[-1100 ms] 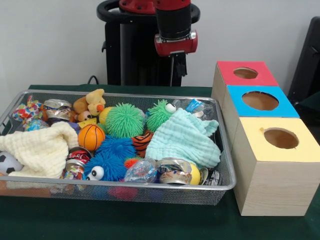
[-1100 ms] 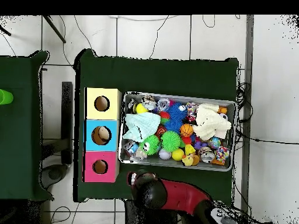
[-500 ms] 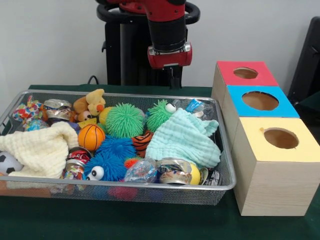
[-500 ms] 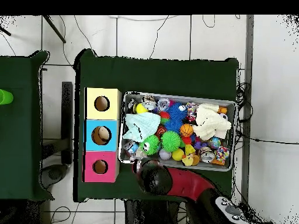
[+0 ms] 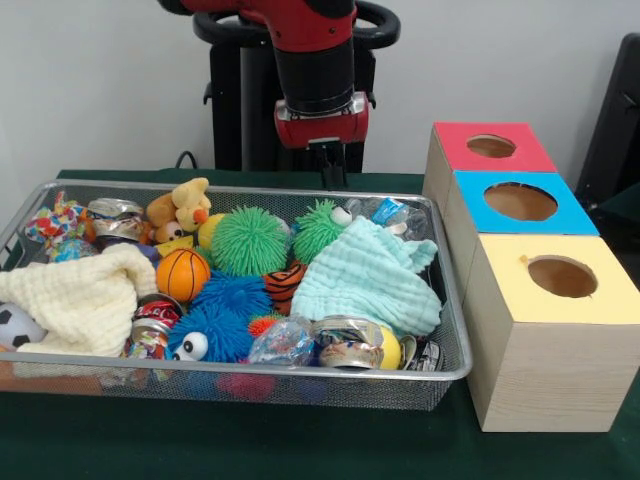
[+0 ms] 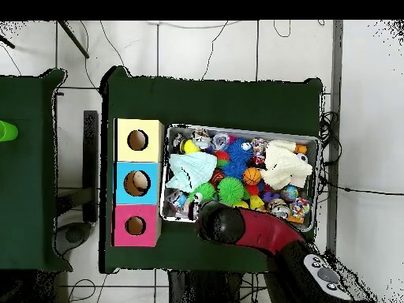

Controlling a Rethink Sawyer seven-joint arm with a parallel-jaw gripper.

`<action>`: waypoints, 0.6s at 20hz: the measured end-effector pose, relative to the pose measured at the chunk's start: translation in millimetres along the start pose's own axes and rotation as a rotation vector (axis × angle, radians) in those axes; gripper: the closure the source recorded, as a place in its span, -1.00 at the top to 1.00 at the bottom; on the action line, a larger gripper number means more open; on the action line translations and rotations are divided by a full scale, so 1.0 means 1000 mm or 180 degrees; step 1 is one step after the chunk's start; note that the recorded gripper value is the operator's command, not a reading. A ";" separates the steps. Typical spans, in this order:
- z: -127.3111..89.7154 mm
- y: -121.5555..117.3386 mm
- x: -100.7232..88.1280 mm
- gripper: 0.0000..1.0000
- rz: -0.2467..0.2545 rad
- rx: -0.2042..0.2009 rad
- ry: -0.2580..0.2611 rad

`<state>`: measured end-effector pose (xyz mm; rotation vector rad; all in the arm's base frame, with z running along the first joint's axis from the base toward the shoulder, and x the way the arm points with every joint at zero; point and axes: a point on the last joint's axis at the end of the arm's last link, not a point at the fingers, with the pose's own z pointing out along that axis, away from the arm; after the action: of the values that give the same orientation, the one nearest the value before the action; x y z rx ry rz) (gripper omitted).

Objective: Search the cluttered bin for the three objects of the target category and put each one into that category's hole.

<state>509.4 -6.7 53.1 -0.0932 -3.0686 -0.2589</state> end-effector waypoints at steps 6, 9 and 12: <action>-0.012 -0.008 -0.014 -1.00 0.0031 -0.0051 -0.0024; -0.018 -0.011 -0.018 -1.00 0.0038 -0.0055 -0.0027; -0.026 -0.015 -0.019 -1.00 0.0060 -0.0051 0.0019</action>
<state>528.6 -27.3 74.7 -0.1219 -3.0584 -0.2824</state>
